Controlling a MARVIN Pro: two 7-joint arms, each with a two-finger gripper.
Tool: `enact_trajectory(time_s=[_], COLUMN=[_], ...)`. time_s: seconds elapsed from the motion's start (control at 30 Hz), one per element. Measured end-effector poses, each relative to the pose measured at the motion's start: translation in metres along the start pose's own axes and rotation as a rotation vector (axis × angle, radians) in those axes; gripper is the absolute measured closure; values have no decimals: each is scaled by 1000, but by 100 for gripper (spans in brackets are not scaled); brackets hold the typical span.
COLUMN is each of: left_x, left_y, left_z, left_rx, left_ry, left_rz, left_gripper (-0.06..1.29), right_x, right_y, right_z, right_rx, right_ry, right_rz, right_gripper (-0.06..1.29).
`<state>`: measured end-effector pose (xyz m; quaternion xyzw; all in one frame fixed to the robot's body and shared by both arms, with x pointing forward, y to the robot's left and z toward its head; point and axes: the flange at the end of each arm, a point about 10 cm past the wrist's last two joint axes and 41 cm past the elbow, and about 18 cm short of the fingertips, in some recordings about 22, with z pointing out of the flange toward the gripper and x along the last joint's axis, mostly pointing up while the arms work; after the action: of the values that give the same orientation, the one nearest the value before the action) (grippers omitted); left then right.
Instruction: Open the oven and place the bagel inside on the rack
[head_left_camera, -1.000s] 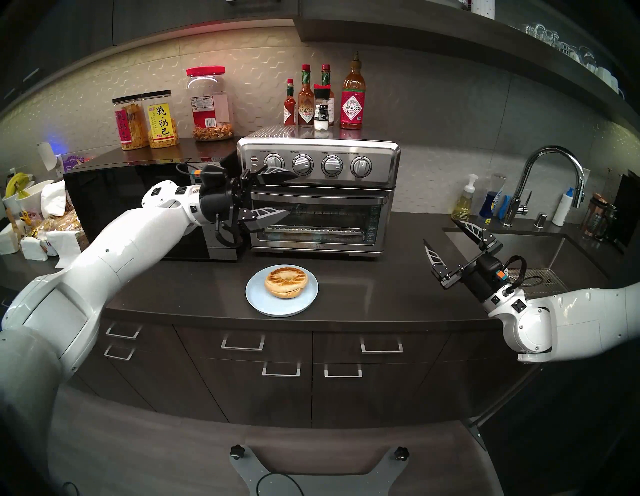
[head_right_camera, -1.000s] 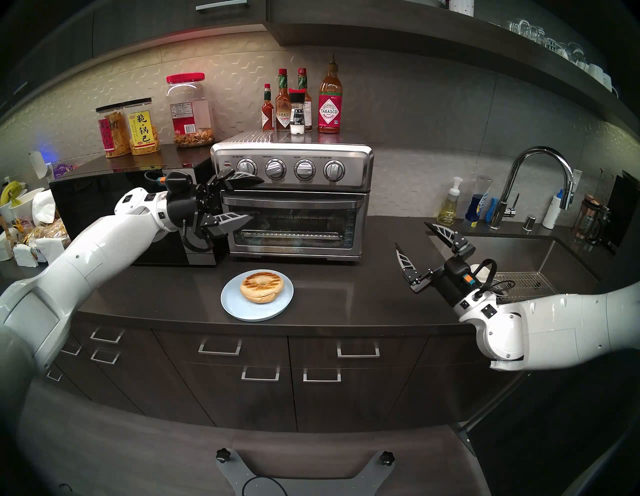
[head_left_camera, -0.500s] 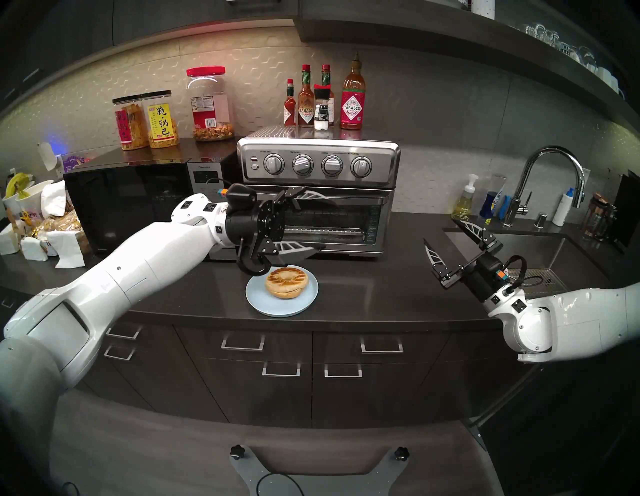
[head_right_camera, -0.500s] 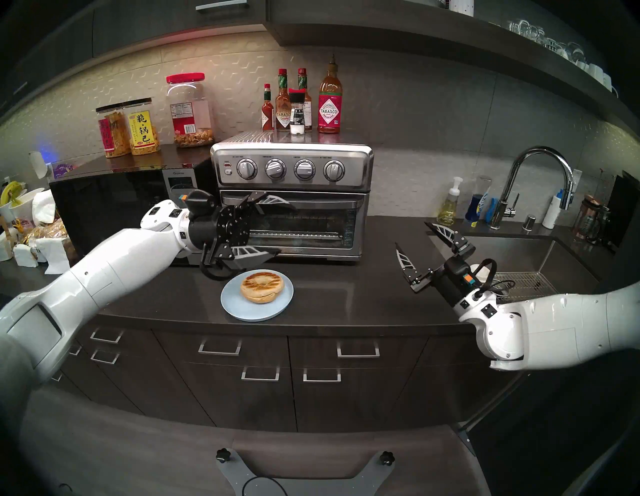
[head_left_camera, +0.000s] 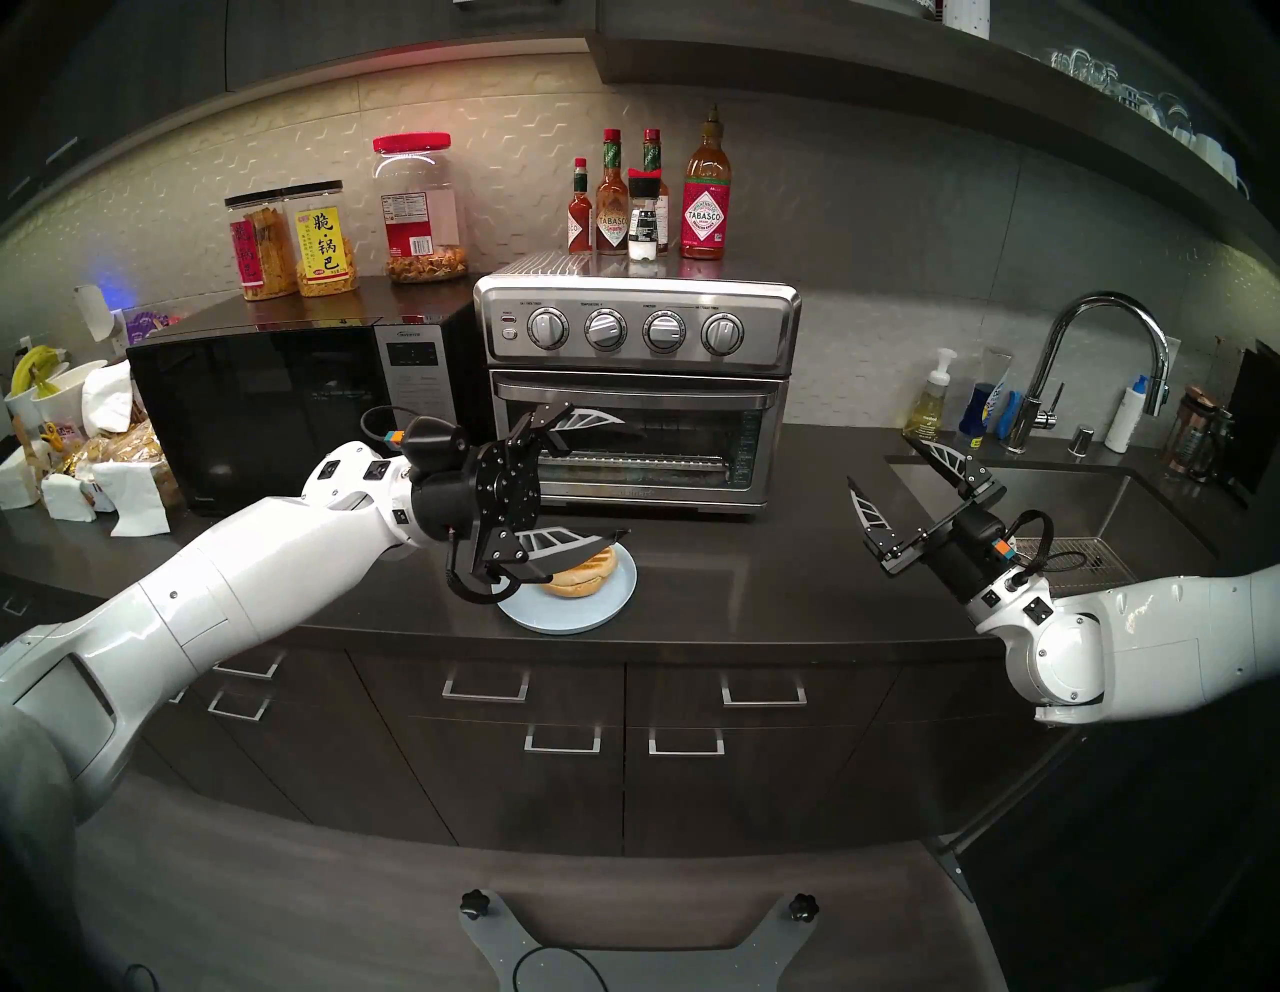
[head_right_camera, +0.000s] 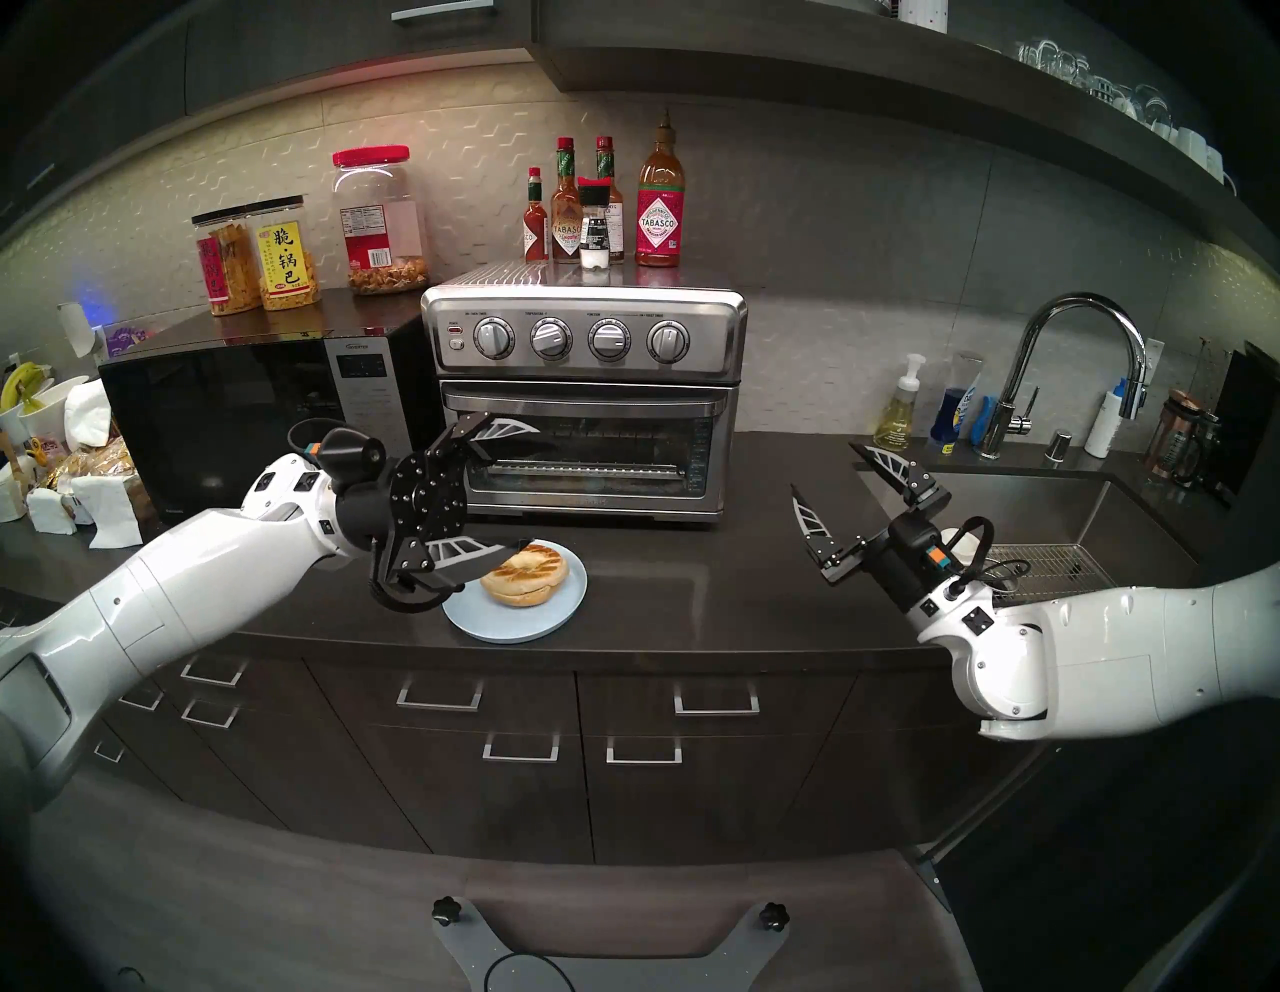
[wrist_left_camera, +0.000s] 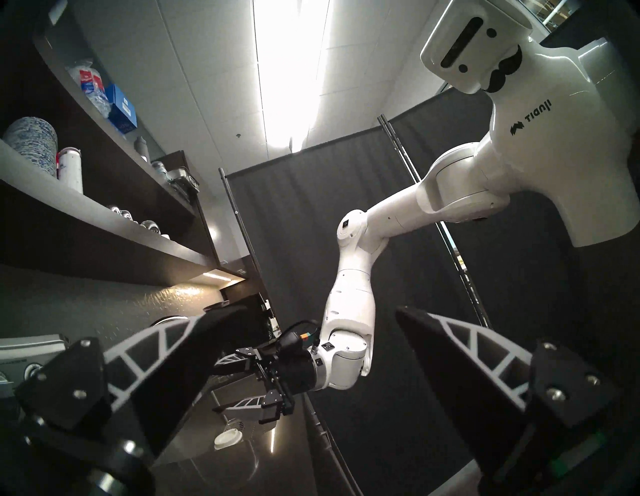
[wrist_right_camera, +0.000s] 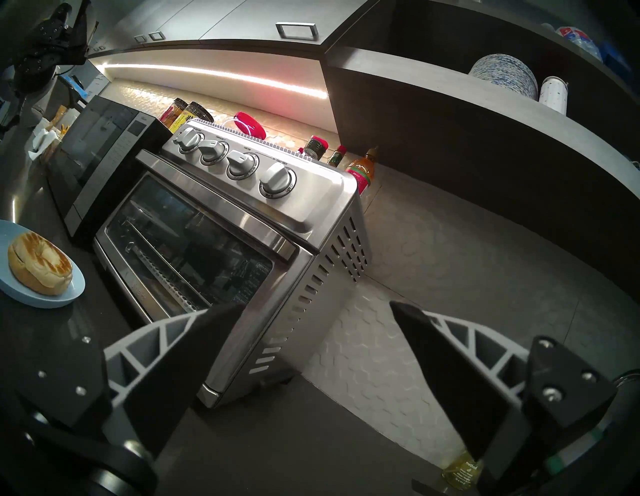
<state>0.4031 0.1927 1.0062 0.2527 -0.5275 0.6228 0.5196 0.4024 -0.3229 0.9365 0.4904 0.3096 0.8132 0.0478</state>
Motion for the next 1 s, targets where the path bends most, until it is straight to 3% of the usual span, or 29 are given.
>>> enact_trajectory(time_s=[0.3,0.57,0.77,1.0], left_x=[0,-6,-1,1], left_y=[31,54,51,49], left_z=[-9,-34,-66,-87], left_rx=[90,127,207,279], left_ry=[4,-88,-156,-189], left_rz=[22,2,27,59], left_gripper=[0,0,0,0], right_x=[0,0,0,0], right_y=[0,0,0,0], right_z=[0,0,0,1], right_rx=[-3,-6,-7,-8], right_ry=[-1,-2,-3,-4], right_rz=[2,5,6,7], right_gripper=[0,0,0,0])
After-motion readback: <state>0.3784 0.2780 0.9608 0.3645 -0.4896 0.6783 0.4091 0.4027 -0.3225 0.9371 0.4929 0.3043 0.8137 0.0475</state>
